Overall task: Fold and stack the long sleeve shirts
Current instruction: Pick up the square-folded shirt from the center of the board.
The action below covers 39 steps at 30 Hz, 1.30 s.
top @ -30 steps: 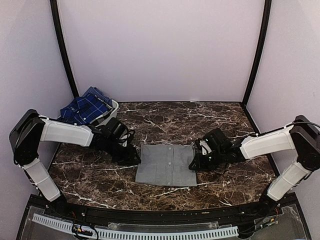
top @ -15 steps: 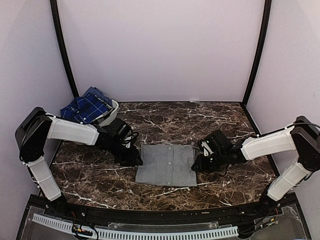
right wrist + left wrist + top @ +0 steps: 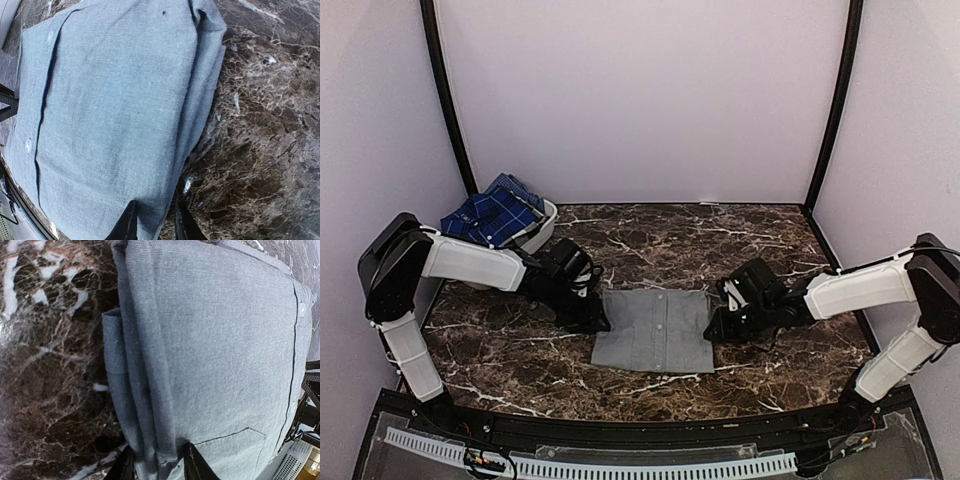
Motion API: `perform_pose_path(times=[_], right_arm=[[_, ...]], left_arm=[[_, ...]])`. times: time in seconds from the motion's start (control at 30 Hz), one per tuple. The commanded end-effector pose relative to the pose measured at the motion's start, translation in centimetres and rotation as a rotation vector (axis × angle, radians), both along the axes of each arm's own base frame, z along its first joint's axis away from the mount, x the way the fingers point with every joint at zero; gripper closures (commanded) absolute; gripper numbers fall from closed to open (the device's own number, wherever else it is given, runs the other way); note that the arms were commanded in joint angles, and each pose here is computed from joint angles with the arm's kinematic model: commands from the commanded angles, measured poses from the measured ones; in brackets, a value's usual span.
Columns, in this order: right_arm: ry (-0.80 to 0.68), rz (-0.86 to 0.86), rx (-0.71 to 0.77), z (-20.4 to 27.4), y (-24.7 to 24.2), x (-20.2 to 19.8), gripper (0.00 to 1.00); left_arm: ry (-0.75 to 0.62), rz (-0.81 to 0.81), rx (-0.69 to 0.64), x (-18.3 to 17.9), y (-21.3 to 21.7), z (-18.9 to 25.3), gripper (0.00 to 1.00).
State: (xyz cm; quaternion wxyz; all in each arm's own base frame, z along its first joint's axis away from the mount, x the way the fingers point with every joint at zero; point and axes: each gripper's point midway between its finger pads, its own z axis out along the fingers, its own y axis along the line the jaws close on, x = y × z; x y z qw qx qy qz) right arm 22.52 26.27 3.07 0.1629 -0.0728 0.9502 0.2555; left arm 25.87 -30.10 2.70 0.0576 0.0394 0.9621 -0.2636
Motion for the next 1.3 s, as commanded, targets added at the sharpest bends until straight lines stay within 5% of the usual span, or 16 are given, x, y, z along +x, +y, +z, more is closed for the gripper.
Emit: perform_pose_path(times=[0.0, 0.4, 1.27], right_arm=[[-0.054, 0.006, 0.017, 1.8, 0.6, 0.8, 0.76], [-0.074, -0.001, 0.027, 2.7, 0.7, 1.2, 0.76], [-0.073, 0.063, 0.158, 5.0, 7.0, 3.7, 0.76]], left_arm=[[0.034, 0.024, 0.027, -0.5, -0.2, -1.3, 0.69], [-0.024, 0.085, -0.098, 1.1, -1.9, 1.9, 0.99], [-0.245, 0.03, 0.106, 6.7, 10.9, 13.5, 1.0]])
